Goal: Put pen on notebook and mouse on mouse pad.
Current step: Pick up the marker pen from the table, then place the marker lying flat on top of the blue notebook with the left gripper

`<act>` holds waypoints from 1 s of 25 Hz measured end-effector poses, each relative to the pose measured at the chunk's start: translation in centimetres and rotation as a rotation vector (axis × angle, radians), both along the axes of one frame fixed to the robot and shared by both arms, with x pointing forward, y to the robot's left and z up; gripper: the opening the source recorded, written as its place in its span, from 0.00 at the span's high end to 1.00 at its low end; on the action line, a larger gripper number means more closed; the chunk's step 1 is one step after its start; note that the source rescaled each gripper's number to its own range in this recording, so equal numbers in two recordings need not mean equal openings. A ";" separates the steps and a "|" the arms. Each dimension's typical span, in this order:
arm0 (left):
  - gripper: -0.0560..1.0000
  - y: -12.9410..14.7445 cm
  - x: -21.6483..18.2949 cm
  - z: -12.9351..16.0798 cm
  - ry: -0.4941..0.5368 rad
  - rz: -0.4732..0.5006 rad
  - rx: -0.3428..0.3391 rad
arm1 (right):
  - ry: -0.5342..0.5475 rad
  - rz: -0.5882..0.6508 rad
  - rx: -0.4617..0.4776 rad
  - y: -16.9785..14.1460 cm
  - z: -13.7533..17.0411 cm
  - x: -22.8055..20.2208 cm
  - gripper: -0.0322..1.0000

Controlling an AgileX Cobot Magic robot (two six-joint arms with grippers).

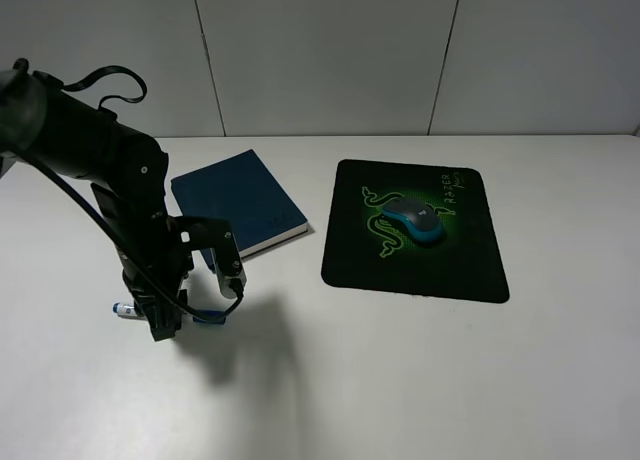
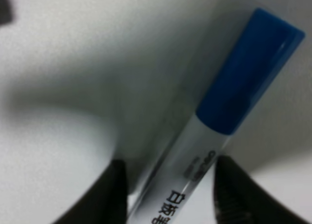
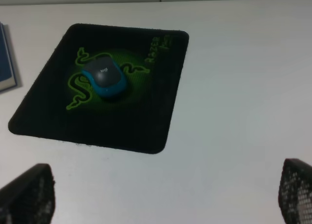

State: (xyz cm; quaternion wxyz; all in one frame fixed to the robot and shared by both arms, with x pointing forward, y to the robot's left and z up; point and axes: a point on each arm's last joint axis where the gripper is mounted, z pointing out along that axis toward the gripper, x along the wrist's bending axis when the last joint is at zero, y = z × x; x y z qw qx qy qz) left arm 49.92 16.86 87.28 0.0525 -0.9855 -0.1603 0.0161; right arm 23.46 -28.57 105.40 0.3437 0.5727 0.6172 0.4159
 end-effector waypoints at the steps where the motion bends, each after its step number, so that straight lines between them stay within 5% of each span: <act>1: 0.80 0.0 0.0 0.0 0.001 0.000 0.000 | 0.000 0.000 0.000 0.0 0.0 0.0 0.00; 4: 0.95 0.0 -0.1 0.0 0.006 0.001 0.002 | 0.000 0.000 0.000 0.0 0.0 0.0 0.00; 25: 0.95 0.2 -0.1 2.0 0.053 0.000 0.049 | 0.000 0.000 0.000 0.0 0.0 0.0 0.00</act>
